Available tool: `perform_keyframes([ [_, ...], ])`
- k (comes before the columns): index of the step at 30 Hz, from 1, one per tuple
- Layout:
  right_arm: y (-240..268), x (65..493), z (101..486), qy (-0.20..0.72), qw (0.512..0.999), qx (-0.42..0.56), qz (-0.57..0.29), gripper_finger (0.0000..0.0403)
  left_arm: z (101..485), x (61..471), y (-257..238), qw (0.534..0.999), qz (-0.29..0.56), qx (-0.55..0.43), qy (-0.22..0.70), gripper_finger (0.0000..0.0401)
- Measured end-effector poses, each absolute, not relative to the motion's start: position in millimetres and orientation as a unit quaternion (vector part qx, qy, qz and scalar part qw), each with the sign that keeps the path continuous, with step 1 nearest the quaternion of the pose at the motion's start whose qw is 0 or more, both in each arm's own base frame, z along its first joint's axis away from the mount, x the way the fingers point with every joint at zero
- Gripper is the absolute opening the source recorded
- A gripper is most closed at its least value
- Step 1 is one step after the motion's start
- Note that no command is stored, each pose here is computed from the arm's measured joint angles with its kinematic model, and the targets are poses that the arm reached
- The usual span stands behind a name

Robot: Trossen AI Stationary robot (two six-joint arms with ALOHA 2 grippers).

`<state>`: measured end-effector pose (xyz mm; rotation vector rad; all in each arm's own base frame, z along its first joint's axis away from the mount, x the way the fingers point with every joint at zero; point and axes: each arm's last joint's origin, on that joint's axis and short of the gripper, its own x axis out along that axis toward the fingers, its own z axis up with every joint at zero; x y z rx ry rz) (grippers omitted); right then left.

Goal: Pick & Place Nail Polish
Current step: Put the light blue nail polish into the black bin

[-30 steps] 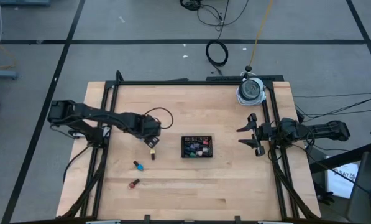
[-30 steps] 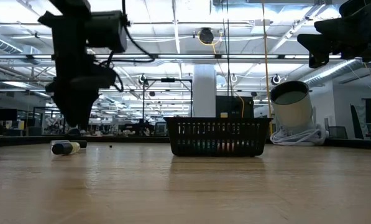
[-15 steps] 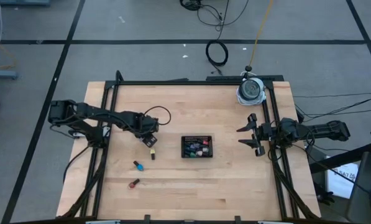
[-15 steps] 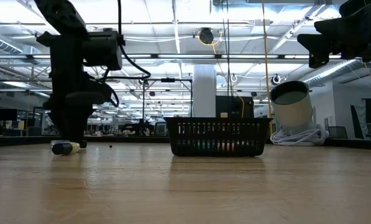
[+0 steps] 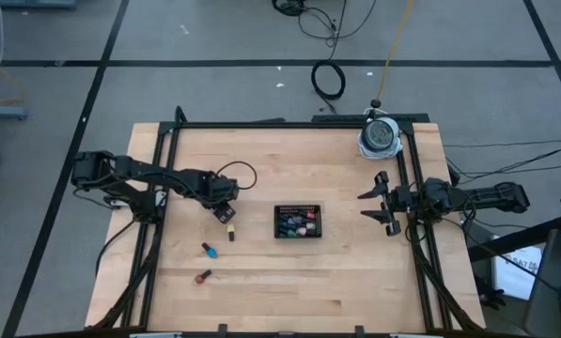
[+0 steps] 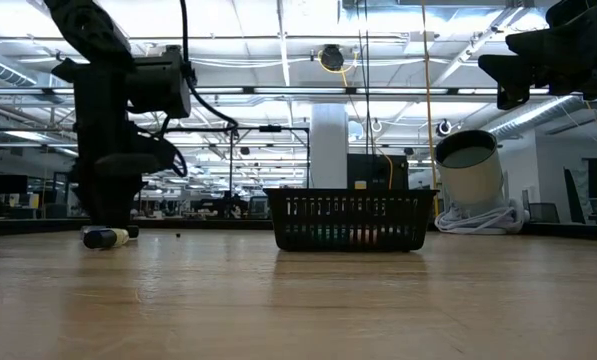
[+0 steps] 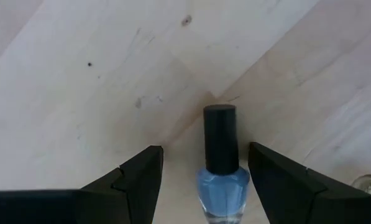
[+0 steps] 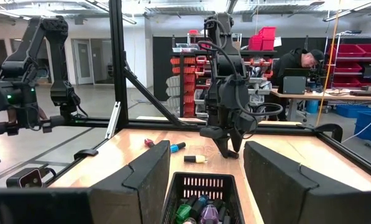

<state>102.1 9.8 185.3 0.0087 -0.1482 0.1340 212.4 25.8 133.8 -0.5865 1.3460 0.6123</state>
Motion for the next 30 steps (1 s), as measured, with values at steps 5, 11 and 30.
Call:
perform_keyframes([
  [5, 9.8, 102.1, 185.3, -0.074, 0.995, 0.004, 0.067, 0.0192, 133.9, 216.4, 26.2, 0.719, 0.257, -0.249, 0.595, 0.0236],
  [11, 9.8, 102.1, 185.2, -0.074, 0.995, 0.004, 0.067, 0.0192, 133.7, 216.5, 26.1, 0.720, 0.254, -0.248, 0.596, 0.0236],
  [30, 9.8, 102.1, 185.2, -0.074, 0.995, 0.004, 0.067, 0.0192, 133.7, 217.4, 30.2, 0.717, 0.255, -0.272, 0.589, 0.0036],
])
